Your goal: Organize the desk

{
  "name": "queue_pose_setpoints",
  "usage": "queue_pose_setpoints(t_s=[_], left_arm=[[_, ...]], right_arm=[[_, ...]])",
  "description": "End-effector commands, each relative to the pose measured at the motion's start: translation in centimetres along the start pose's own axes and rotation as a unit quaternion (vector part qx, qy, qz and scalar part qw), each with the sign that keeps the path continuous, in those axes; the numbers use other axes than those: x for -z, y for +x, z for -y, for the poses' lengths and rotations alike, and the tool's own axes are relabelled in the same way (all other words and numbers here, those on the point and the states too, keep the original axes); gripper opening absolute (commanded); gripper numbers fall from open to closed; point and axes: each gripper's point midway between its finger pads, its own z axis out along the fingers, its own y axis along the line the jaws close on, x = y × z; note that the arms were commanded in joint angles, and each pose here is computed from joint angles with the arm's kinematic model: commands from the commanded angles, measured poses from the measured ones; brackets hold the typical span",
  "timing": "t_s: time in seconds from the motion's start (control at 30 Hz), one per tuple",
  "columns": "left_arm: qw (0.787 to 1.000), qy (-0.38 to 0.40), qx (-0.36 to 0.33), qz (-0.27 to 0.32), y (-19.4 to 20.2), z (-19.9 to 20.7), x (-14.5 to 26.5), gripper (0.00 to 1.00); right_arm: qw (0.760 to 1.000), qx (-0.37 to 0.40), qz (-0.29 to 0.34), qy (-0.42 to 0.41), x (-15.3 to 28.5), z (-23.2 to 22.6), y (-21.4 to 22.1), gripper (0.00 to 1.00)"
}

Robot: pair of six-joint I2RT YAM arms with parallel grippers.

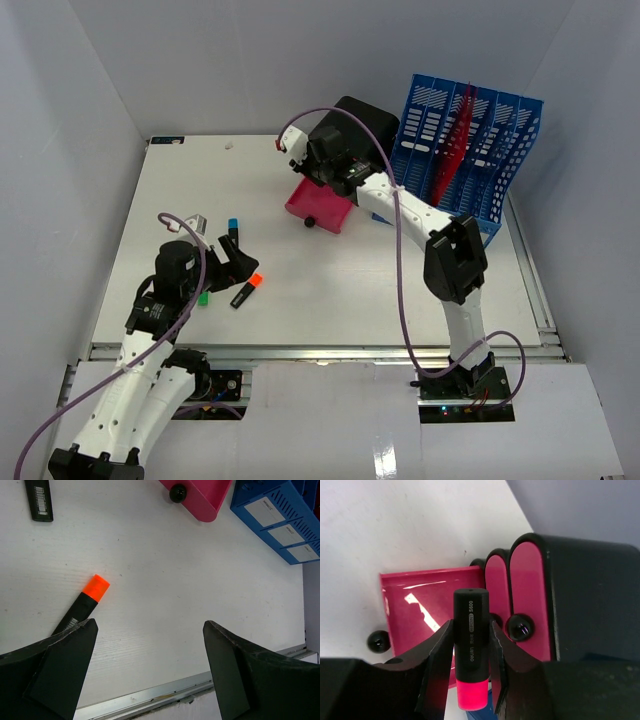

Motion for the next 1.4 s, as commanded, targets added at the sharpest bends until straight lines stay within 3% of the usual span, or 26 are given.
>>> queue_pose_setpoints(t_s=[0.0,0.3,0.37,0.5,0.63,0.8,0.9,0.97,1.13,1.37], left_arm=[[1.0,0.011,-0.007,-0.004,0.1,0.3,-0.2,0.98],[0.999,-0.008,0.001,-0.053,1.5,-0.7,-1.9,0.98],[0.998,-0.016,0.004,-0.066,2.0,-1.1,-2.3,0.98],[0.994,-0.04,0.014,-0.103,3.3,-2.1,-3.4,0.98],[0.989,-0.05,0.014,-0.141,4.4,-2.8,-4.7,0.98],[0.981,-0.052,-0.005,-0.185,4.6,-2.9,-6.4,0.98],[0.976,-0.065,-0.024,-0.208,4.0,-3.1,-7.0,0.98],[0.969,-0.085,-0.036,-0.23,3.8,-3.5,-6.9,0.98],[0.951,-0.158,-0.085,-0.25,2.4,-5.5,-7.0,0.98],[0.906,-0.208,-0.15,-0.337,5.0,-8.2,-7.3,0.93]], right_arm=[[1.0,0.015,-0.016,0.001,-2.6,0.1,1.3,0.14],[0.999,0.002,-0.032,-0.041,-4.3,-2.7,4.1,0.28],[0.998,0.002,-0.039,-0.045,-4.6,-3.1,4.8,0.36],[0.998,0.001,-0.041,-0.055,-4.7,-3.4,5.2,0.63],[0.996,-0.007,-0.022,-0.081,-3.4,-3.4,3.9,0.72],[0.978,-0.005,0.047,-0.205,3.4,-3.9,0.3,0.85],[0.934,-0.013,0.13,-0.334,10.6,-5.8,-1.0,0.88],[0.909,-0.021,0.174,-0.377,14.3,-6.7,-1.0,0.9],[0.884,-0.028,0.216,-0.413,19.5,-8.8,0.9,0.9],[0.875,-0.037,0.29,-0.385,23.8,-7.7,2.9,0.9]])
